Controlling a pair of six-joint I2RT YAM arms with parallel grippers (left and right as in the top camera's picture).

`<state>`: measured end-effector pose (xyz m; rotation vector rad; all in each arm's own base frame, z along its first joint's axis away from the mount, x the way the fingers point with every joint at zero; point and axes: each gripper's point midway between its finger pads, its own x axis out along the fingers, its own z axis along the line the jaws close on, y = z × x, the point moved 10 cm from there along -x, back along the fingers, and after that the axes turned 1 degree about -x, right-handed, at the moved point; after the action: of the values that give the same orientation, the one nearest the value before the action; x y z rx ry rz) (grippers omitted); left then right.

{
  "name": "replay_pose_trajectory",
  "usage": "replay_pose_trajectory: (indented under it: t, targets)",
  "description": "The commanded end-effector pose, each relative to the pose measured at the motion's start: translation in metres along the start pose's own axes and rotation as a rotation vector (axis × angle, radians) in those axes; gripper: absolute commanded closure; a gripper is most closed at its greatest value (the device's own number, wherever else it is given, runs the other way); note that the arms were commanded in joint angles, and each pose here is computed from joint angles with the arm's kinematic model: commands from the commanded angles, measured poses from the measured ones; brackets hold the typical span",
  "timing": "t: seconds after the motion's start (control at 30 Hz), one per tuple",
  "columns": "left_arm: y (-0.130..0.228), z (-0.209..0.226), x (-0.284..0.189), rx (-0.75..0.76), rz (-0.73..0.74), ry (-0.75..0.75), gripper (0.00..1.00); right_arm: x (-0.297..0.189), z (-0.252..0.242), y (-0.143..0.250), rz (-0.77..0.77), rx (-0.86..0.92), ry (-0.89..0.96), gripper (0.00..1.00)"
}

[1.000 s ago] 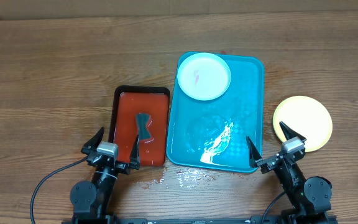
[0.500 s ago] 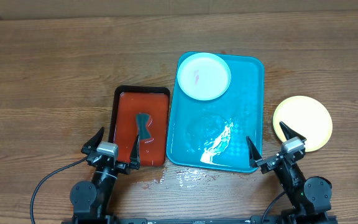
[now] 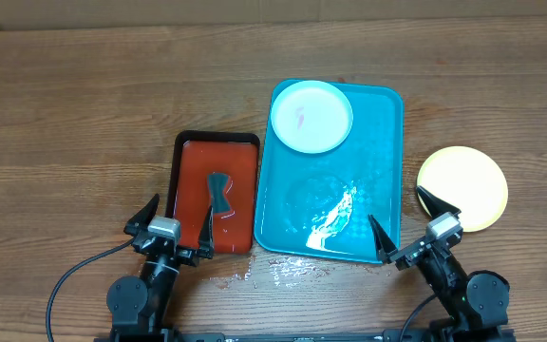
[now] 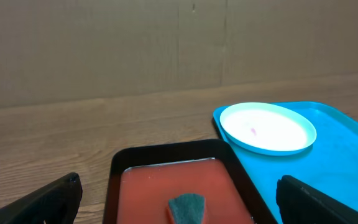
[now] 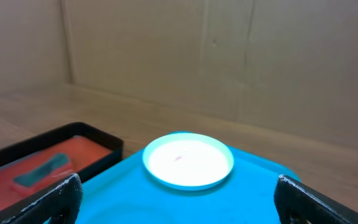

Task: Clean dirty plates on tray and stack at the side
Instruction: 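Grasp the sponge with the left gripper and pinch the white plate rim with the right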

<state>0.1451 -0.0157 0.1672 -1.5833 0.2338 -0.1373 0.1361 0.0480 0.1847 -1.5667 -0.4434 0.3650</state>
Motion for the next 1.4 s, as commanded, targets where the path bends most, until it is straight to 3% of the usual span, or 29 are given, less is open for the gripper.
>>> replay_pose_trajectory:
  t: [0.0,0.17,0.33,0.5,0.67,0.8,0.9,1.03,1.17,1.37]
  targets:
    - [0.0,0.0,0.0,0.018,-0.005,0.002,0.0,-0.007,0.004,-0.041,-0.076,0.051,-0.042,0.0]
    - [0.0,0.0,0.0,0.018,-0.005,0.002,0.0,-0.002,-0.001,-0.095,0.071,0.111,-0.023,0.0]
    - [0.0,0.0,0.0,0.018,-0.005,0.002,0.0,0.023,-0.01,-0.141,0.344,0.214,-0.032,0.0]
    - [0.0,0.0,0.0,0.018,-0.005,0.002,0.0,0.051,-0.02,-0.166,0.552,0.299,-0.045,0.0]
    - [-0.007,-0.003,-0.001,0.026,-0.052,0.05,0.0,0.071,-0.017,-0.171,0.647,0.394,-0.19,0.0]
    - [-0.004,-0.017,-0.003,0.001,-0.028,0.246,0.0,0.08,-0.013,-0.167,0.668,0.452,-0.299,0.0]
    - [-0.015,-0.025,-0.006,-0.015,-0.096,0.363,0.0,0.085,-0.014,-0.16,0.703,0.47,-0.295,0.0]
    - [-0.045,-0.02,-0.012,-0.182,-0.084,0.261,0.0,0.089,-0.022,-0.153,0.743,0.513,-0.171,0.0]
    - [-0.087,-0.018,-0.018,-0.19,0.037,0.177,0.0,0.095,-0.032,-0.146,0.769,0.553,-0.025,0.15]
    - [-0.14,-0.012,0.01,-0.224,0.489,0.159,0.0,0.113,-0.037,-0.13,0.835,0.601,-0.008,0.14]
